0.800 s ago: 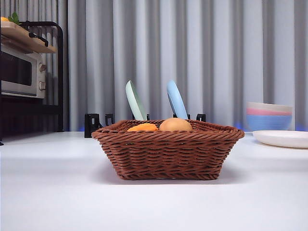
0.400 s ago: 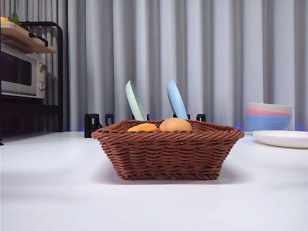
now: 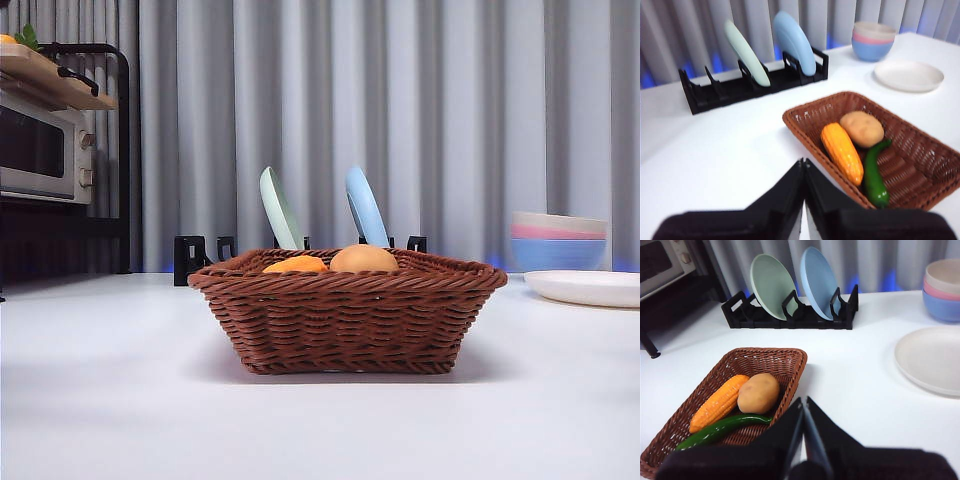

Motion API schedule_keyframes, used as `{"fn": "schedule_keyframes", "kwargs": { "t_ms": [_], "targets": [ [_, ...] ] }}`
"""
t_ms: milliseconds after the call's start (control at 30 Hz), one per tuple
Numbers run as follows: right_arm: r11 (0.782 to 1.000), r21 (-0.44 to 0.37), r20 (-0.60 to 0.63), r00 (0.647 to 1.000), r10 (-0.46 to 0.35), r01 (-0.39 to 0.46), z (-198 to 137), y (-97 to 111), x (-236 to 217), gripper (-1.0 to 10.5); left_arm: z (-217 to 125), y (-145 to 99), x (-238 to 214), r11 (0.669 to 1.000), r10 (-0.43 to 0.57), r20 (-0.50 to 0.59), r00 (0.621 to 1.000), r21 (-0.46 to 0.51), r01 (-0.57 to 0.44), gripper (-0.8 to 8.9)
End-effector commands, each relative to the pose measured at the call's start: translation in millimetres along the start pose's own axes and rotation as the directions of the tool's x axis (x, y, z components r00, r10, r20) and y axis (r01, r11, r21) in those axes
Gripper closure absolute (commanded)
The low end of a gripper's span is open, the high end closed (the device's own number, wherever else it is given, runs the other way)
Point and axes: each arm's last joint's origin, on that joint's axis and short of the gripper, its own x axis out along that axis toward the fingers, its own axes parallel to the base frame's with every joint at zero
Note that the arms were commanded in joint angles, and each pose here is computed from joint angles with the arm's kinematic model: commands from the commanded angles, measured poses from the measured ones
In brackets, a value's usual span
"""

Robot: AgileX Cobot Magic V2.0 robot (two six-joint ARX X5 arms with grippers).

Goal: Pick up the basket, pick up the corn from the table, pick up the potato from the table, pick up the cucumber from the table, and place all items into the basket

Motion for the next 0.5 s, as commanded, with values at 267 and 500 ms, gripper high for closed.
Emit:
{"fn": "schedule_keyframes", "kwargs": {
  "t_ms": [267, 500],
  "targets": [
    [1.000, 0.023, -0.004, 1.000, -0.005, 0.005, -1.1, -0.3, 1.8, 9.5, -2.8, -0.1, 0.9, 1.000, -0.001, -0.033, 0.999, -0.009, 0.001, 8.17],
    [1.000, 0.023, -0.005, 1.000, -0.005, 0.005, -1.2, -0.3, 1.8, 9.5, -2.5, 3.7, -2.8, 0.999, 0.030, -0.010, 1.000, 0.029, -0.029, 8.17]
  ]
}}
